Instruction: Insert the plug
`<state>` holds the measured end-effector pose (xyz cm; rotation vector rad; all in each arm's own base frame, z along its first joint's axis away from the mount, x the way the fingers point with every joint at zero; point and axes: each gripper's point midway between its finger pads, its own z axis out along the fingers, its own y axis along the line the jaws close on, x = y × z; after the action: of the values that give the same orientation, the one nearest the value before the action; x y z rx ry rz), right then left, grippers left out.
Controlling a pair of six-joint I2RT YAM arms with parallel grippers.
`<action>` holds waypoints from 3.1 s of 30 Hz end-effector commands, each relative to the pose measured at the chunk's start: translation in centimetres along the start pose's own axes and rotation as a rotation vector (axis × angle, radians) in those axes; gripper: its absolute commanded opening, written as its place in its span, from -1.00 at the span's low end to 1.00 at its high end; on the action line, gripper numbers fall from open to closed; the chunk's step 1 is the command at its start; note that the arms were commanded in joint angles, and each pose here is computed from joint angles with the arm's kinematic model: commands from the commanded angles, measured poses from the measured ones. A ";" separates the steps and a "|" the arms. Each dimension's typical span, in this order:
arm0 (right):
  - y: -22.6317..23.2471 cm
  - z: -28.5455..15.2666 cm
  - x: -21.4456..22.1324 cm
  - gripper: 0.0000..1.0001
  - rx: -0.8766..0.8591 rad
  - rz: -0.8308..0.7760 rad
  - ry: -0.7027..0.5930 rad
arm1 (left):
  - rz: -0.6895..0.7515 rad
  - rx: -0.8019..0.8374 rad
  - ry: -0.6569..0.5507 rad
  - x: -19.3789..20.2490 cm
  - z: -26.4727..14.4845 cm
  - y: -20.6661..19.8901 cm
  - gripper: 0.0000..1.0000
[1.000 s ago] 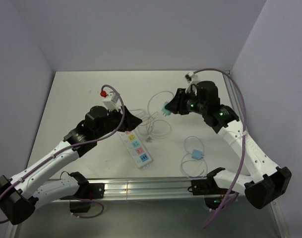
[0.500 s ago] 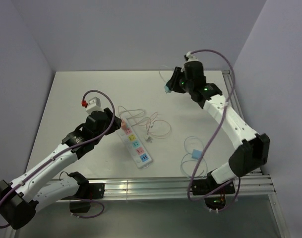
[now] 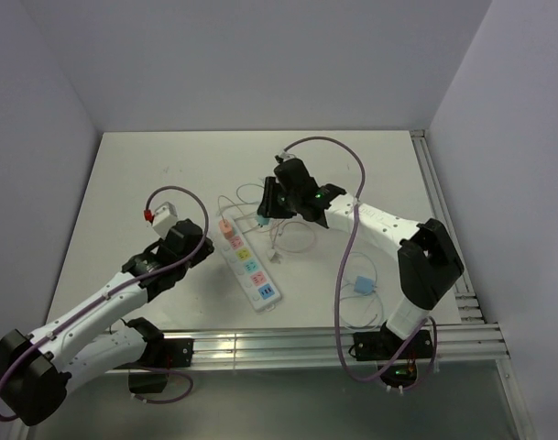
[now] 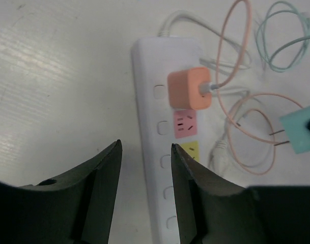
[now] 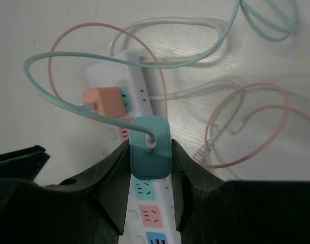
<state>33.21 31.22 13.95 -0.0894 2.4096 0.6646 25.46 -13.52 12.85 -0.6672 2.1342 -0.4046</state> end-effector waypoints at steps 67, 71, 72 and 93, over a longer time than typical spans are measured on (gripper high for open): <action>6.1 5.9 7.1 -1.00 0.063 -0.370 -0.517 | -0.190 0.045 0.174 -0.8 8.9 2.0 0.00; 6.1 5.4 6.7 -1.00 0.046 -0.355 -0.548 | -0.191 0.041 0.181 -0.5 8.9 2.2 -0.01; 6.5 4.9 6.4 -1.00 0.021 -0.347 -0.561 | -0.191 0.039 0.183 -0.4 8.9 2.3 -0.01; 8.6 4.0 5.4 -1.00 -0.023 -0.341 -0.596 | -0.197 0.062 0.178 -0.5 8.8 2.0 -0.01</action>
<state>28.60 39.82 9.47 -0.3050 1.8241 0.4427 31.73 -11.80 6.11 -0.8642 2.2459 -0.6213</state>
